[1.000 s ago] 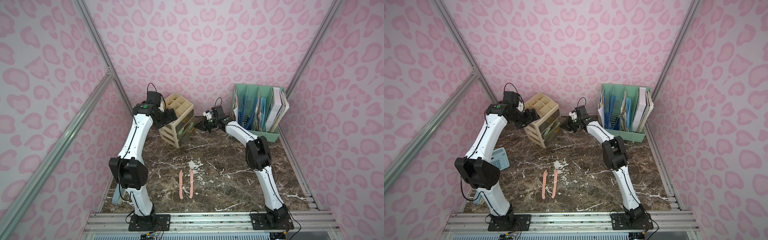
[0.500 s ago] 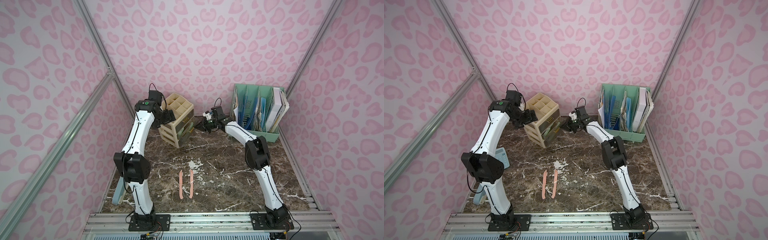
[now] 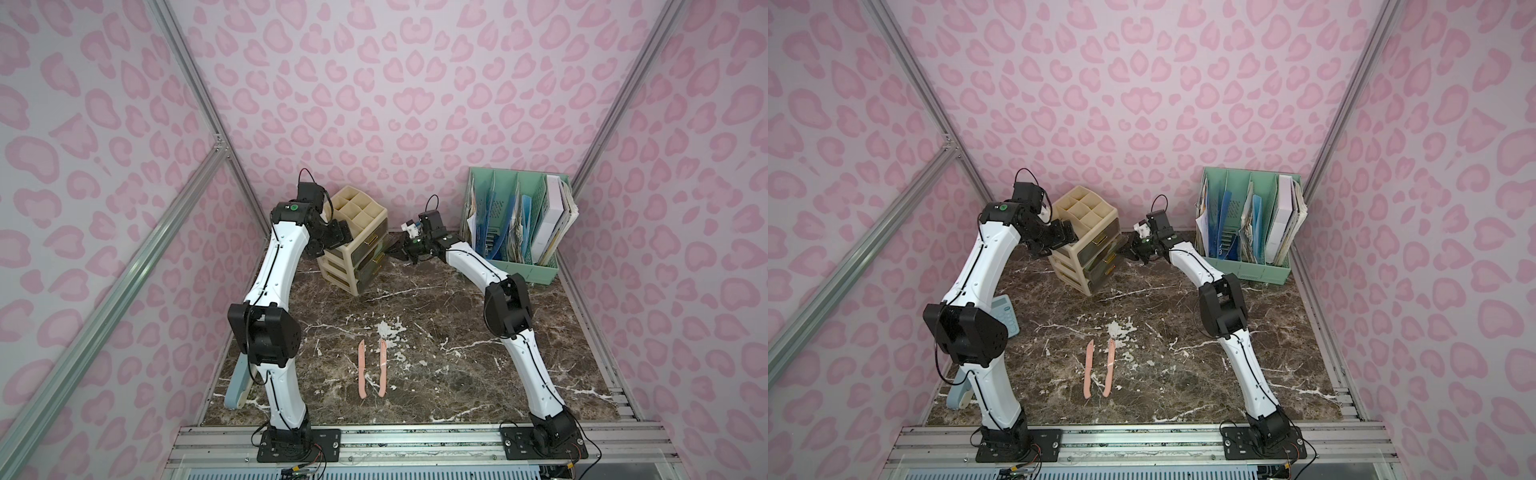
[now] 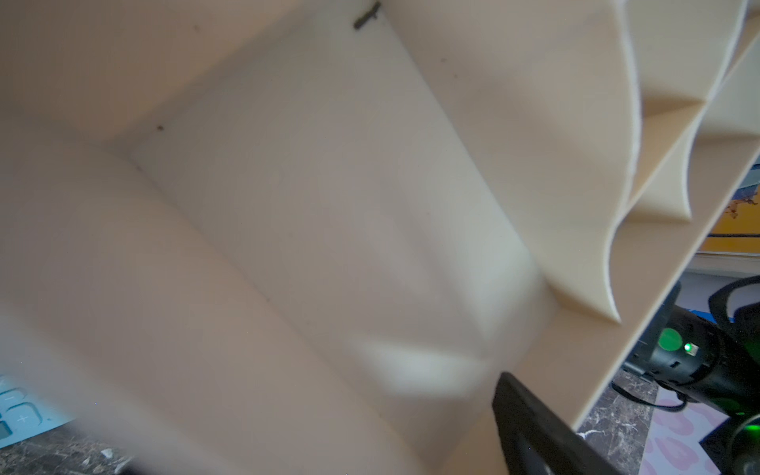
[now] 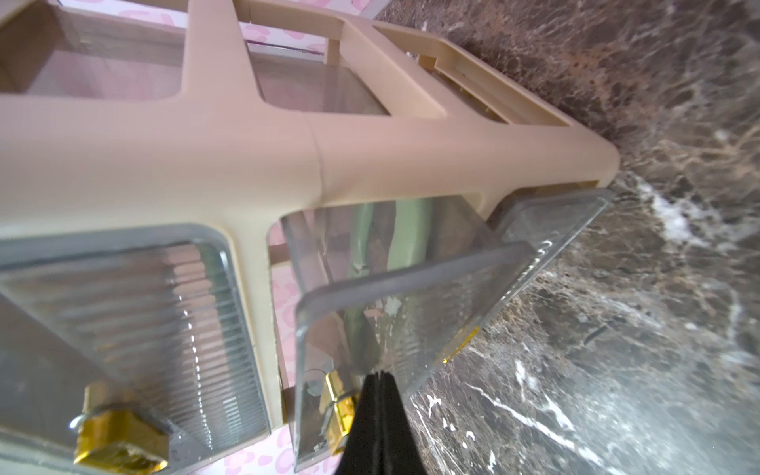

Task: Place the fruit knives into the drawer by color
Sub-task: Close the drawer in the storage box, then open the drawer in the storage box.

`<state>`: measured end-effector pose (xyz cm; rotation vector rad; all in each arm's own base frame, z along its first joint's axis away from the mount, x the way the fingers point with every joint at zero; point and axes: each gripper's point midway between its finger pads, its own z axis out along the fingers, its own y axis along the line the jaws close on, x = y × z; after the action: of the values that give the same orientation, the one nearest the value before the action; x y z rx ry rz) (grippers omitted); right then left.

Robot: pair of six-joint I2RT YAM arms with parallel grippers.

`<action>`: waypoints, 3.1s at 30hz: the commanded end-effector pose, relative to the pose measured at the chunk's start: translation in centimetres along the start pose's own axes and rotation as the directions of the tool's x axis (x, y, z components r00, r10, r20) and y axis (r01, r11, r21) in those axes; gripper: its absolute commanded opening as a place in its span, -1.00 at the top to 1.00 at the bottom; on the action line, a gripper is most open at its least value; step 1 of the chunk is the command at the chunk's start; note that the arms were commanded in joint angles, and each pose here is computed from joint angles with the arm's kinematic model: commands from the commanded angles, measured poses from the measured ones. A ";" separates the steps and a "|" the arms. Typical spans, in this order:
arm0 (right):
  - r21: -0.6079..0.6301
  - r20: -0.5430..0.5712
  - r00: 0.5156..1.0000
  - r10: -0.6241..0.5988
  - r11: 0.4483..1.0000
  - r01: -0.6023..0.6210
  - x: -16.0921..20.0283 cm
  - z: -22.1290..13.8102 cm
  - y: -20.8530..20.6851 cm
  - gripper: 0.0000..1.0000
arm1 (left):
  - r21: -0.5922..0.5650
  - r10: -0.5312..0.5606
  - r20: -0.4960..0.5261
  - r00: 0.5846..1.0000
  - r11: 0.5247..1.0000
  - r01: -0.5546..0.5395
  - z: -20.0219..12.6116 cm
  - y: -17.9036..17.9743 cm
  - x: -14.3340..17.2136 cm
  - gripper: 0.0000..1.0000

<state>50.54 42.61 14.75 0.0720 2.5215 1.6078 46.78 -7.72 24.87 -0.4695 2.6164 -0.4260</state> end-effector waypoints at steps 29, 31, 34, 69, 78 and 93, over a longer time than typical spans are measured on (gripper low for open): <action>-0.137 -0.040 0.999 -0.008 0.991 0.002 -0.6 2.3 2.6 1.00 | 0.032 -0.004 -0.038 0.999 0.999 0.005 0.8 -0.3 0.6 -0.86; -0.122 -0.035 0.999 -0.011 0.993 0.006 -0.6 2.2 2.5 1.00 | 0.033 -0.006 -0.038 0.999 0.999 0.007 0.8 -0.3 0.6 -0.86; -0.084 -0.031 0.999 -0.020 0.996 0.017 -0.4 1.9 1.9 1.00 | 0.033 -0.007 -0.038 0.999 0.999 0.008 0.7 -0.2 0.6 -0.86; -0.128 -0.014 0.995 0.097 0.987 -0.098 3.1 1.8 -2.1 0.18 | 0.051 -0.060 -0.071 0.996 0.997 0.063 1.2 0.7 0.8 -0.82; -0.150 -0.025 0.992 0.125 0.980 -0.128 3.5 2.7 -2.8 0.23 | 0.041 -0.062 -0.074 0.995 0.997 0.065 1.2 1.1 1.0 -0.82; -0.160 -0.042 0.990 0.132 0.978 -0.137 3.8 4.0 -3.0 0.32 | 0.040 -0.063 -0.078 0.995 0.997 0.066 1.2 1.1 1.2 -0.82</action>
<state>47.26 45.06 9.03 0.2432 2.4833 1.8498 46.83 -7.79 23.35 -0.5178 2.6379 -0.5614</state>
